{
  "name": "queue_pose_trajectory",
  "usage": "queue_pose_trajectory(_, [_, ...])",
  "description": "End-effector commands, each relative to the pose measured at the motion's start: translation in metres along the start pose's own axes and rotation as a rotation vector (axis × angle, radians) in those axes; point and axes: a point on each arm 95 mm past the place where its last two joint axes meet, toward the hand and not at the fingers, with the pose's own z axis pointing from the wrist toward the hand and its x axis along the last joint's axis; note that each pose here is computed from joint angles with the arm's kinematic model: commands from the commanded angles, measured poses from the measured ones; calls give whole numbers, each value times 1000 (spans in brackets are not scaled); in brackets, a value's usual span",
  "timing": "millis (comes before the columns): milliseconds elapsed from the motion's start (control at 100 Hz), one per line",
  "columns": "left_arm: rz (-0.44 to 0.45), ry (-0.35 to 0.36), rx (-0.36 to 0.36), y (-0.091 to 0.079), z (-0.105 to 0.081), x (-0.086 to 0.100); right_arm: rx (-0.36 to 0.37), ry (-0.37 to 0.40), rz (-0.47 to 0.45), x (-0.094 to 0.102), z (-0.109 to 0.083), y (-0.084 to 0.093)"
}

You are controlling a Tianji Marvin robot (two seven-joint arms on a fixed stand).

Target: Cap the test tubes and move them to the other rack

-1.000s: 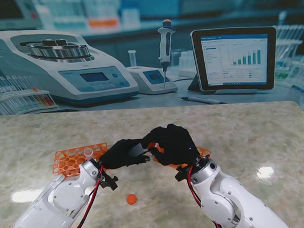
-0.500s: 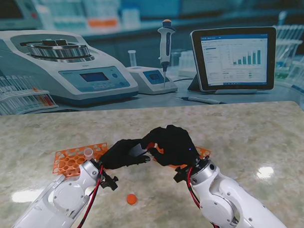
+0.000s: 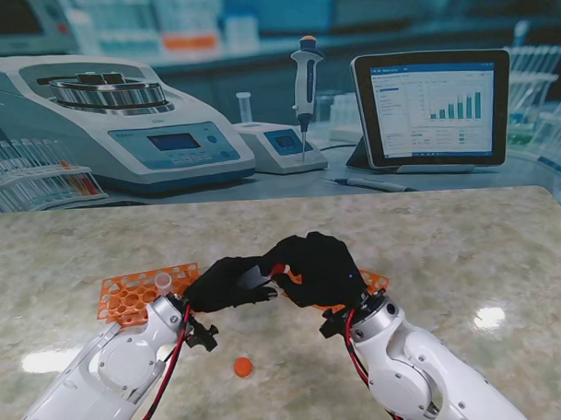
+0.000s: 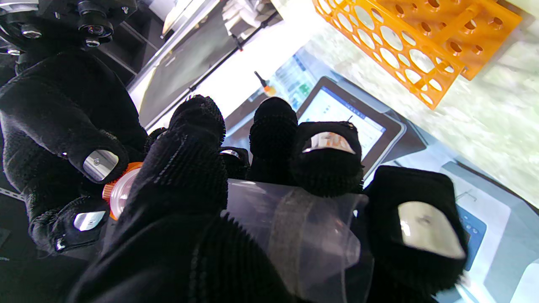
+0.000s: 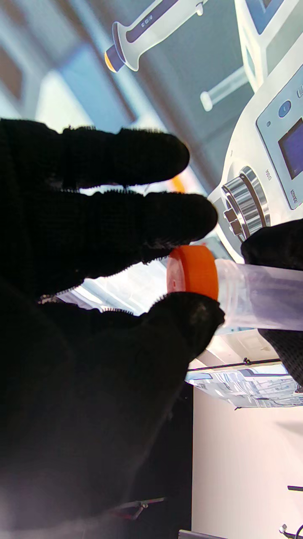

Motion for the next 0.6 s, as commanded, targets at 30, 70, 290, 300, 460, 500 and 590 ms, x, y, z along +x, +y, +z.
queue_pose_trajectory(30, [1, 14, 3, -1, 2, 5, 10, -4, 16, 3, -5, -6])
queue_pose_trajectory(70, [2, 14, 2, -1, 2, 5, 9, -4, 18, 4, -5, -7])
queue_pose_trajectory(290, [1, 10, 1, -1, 3, 5, 2, 2, 21, 5, -5, -7])
queue_pose_trajectory(300, [1, 10, 1, -1, 3, 5, 0, 2, 21, 5, -6, -7])
queue_pose_trajectory(460, [1, 8, 1, -1, 3, 5, -14, 6, 23, 7, -6, -6])
queue_pose_trajectory(500, [1, 8, 0, -1, 3, 5, -16, 7, 24, 8, -7, -6])
queue_pose_trajectory(590, [1, 9, 0, -1, 3, 5, -18, 10, 22, 8, -7, -5])
